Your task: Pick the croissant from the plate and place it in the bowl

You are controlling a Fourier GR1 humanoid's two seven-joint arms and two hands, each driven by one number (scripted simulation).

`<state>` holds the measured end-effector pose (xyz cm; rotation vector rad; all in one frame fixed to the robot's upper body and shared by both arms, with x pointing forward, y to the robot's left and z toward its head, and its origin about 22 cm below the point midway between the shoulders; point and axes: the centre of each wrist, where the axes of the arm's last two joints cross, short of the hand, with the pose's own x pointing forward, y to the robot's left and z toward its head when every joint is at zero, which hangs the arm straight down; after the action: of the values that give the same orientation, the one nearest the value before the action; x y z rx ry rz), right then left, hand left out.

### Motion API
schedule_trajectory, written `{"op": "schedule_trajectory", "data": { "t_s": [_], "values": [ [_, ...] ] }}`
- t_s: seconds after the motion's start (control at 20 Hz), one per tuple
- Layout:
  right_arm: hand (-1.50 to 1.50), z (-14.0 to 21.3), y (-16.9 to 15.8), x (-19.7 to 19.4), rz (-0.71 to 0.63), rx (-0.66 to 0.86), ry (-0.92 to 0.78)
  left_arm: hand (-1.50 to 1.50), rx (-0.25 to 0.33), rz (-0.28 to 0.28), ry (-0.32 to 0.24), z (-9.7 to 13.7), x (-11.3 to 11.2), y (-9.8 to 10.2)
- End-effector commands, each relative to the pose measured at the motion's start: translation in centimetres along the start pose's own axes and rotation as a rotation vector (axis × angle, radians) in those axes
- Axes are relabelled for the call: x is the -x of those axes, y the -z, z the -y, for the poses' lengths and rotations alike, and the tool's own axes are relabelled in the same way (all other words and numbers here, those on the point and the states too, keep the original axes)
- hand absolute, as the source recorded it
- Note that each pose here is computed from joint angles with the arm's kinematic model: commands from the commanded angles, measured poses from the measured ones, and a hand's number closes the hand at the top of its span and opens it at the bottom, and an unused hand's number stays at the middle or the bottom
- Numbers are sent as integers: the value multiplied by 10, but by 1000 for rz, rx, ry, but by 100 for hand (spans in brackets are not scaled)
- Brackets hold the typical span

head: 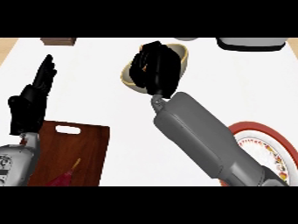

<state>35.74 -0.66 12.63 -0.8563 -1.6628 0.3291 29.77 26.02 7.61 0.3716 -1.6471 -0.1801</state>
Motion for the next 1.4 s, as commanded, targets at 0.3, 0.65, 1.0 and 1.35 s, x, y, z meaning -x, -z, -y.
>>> {"op": "schedule_trajectory", "data": {
  "t_s": [0.3,0.65,1.0,1.35],
  "values": [
    [150,8,56,74,-26,170,-277,0,-18,14,-4,13,7,-4],
    [150,23,87,127,-102,231,-371,0,-6,26,7,-15,-8,4],
    [-150,33,92,156,-224,119,-199,0,9,35,-26,3,-11,0],
    [-150,45,92,178,-139,110,3,0,31,43,-15,-14,-11,4]
  ]
}}
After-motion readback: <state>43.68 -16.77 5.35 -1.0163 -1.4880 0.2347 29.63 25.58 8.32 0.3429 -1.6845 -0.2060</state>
